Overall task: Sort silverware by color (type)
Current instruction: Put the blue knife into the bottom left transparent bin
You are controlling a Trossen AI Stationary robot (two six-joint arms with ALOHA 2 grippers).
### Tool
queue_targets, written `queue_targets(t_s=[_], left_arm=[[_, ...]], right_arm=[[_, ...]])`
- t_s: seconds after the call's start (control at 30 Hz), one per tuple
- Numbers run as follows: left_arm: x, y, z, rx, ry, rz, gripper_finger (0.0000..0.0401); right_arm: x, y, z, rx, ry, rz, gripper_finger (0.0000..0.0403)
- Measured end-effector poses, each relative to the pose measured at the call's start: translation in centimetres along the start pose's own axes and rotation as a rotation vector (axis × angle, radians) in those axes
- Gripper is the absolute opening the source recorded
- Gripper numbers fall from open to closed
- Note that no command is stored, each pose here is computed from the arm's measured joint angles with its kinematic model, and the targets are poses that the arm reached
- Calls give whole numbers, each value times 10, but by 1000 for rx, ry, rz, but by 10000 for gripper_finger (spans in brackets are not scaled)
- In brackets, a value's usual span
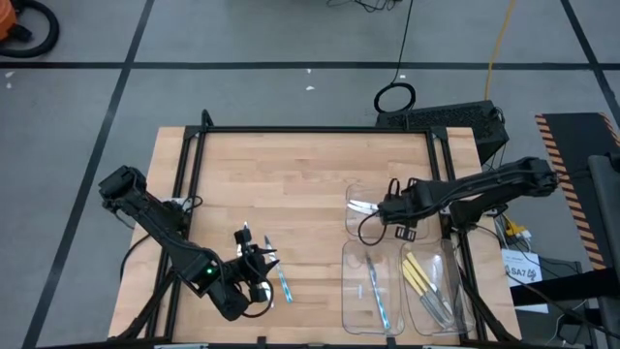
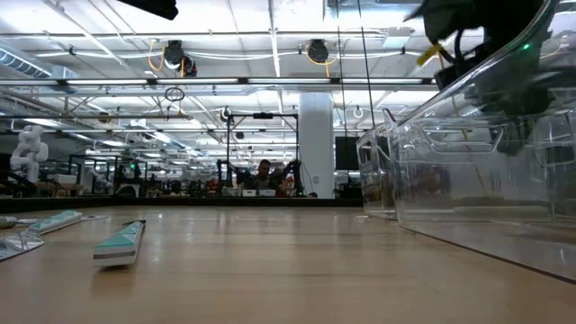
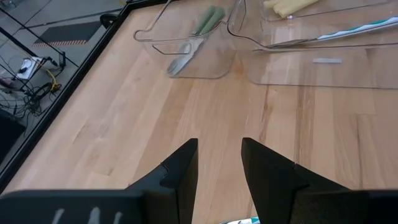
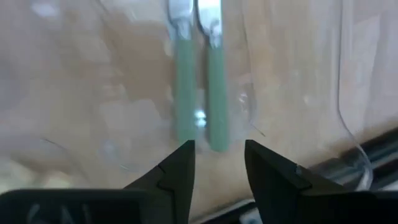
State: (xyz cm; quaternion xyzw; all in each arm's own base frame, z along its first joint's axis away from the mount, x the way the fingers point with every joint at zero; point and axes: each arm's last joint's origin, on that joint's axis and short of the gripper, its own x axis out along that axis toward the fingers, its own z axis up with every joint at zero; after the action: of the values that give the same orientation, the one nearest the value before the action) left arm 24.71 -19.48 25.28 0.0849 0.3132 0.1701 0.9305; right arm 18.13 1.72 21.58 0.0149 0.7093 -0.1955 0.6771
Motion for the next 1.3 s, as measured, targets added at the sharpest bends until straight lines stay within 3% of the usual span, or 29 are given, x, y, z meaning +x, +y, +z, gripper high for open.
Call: queue_targets(t_s=[0.23,0.47,0.7,0.87,1.03,1.17,1.3], left_arm=[[0,0,0,1,0,0,131],[0,-1,-1,14,37,-48,131],[-1,-3,-5,104,112,-134,132],[3,-6,-8,185,165,-200,142],[15,-12,-14,302,188,-192,200],[25,-18,-20,467,198,-182,242],[33,-23,-26,522,221,-175,252]], right_arm=[[-49,11,5,82,-231,94,136],[-91,45,8,49,-601,183,136],[-109,84,6,-12,-900,177,136],[-100,121,11,-98,-953,160,136],[-87,152,20,-283,-931,156,136],[-91,157,24,-310,-925,171,136],[-97,158,25,-303,-935,189,136]])
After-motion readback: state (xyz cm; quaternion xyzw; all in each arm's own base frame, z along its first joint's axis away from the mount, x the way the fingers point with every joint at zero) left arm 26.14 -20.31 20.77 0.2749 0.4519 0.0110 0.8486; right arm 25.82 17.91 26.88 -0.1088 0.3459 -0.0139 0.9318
